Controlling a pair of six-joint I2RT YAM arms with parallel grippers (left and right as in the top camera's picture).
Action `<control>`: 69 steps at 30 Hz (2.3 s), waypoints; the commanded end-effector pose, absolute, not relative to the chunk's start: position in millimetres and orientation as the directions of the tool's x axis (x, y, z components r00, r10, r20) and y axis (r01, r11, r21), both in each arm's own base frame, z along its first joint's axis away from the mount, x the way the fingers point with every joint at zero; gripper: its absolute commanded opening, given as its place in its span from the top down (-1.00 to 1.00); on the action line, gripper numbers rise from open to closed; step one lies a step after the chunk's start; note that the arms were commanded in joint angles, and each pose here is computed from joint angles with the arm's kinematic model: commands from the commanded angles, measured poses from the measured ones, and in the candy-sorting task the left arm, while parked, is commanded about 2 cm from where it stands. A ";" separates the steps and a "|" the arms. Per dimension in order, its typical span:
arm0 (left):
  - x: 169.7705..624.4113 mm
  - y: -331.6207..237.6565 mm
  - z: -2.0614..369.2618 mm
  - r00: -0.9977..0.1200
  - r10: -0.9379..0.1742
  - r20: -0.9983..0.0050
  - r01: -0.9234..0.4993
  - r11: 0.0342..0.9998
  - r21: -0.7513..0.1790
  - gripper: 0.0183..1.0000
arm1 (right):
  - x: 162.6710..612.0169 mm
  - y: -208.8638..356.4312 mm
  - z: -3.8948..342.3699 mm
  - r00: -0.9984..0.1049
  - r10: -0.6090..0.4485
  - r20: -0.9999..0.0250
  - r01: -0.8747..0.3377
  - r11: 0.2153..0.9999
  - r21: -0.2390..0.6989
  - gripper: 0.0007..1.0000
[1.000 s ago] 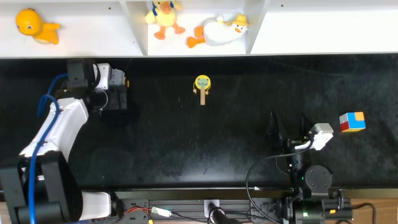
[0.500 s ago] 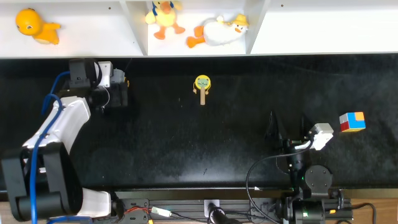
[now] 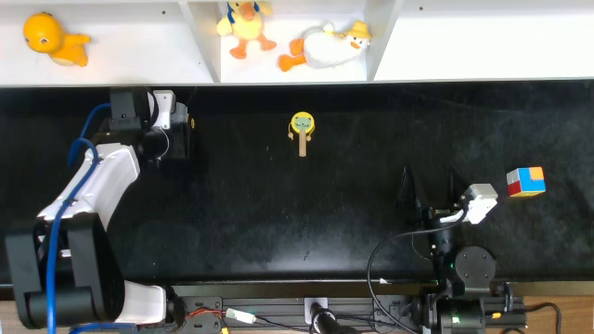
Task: Store Toys
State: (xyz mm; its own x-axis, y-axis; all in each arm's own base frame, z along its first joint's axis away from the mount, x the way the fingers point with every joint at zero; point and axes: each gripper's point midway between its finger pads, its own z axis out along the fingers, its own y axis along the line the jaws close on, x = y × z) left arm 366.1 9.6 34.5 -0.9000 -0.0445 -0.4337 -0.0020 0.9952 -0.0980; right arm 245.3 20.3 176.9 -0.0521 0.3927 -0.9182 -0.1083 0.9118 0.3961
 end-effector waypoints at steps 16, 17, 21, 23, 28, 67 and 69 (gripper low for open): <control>358.2 5.4 117.7 -0.867 -0.076 -0.493 -0.020 0.993 -0.117 0.75 | 245.6 21.2 173.4 -0.053 0.393 -0.918 -0.110 0.912 0.396 -0.99; 360.6 5.7 125.6 -0.851 -0.074 -0.520 -0.017 0.993 -0.114 0.77 | 245.6 21.2 173.4 -0.053 0.393 -0.918 -0.110 0.912 0.396 -0.99; 378.0 9.0 146.6 -0.786 -0.068 -0.614 -0.010 0.995 -0.097 0.84 | 245.6 21.2 173.4 -0.053 0.393 -0.918 -0.110 0.912 0.396 -0.99; 391.5 10.0 153.5 -0.748 -0.053 -0.662 0.005 0.996 -0.085 0.89 | 245.6 21.2 173.4 -0.053 0.393 -0.918 -0.110 0.912 0.396 -0.99; 425.1 12.5 163.3 -0.654 0.054 -0.755 0.081 0.997 0.001 0.91 | 245.6 21.2 173.4 -0.053 0.393 -0.918 -0.110 0.912 0.396 -0.99; 505.5 7.8 139.8 -0.471 0.010 -0.882 0.106 0.993 -0.045 -0.61 | 245.6 21.2 173.4 -0.053 0.393 -0.918 -0.110 0.912 0.396 -0.99; 505.5 7.8 139.8 -0.471 0.010 -0.882 0.106 0.993 -0.046 -0.99 | 245.6 21.2 173.4 -0.053 0.393 -0.918 -0.110 0.912 0.396 -0.99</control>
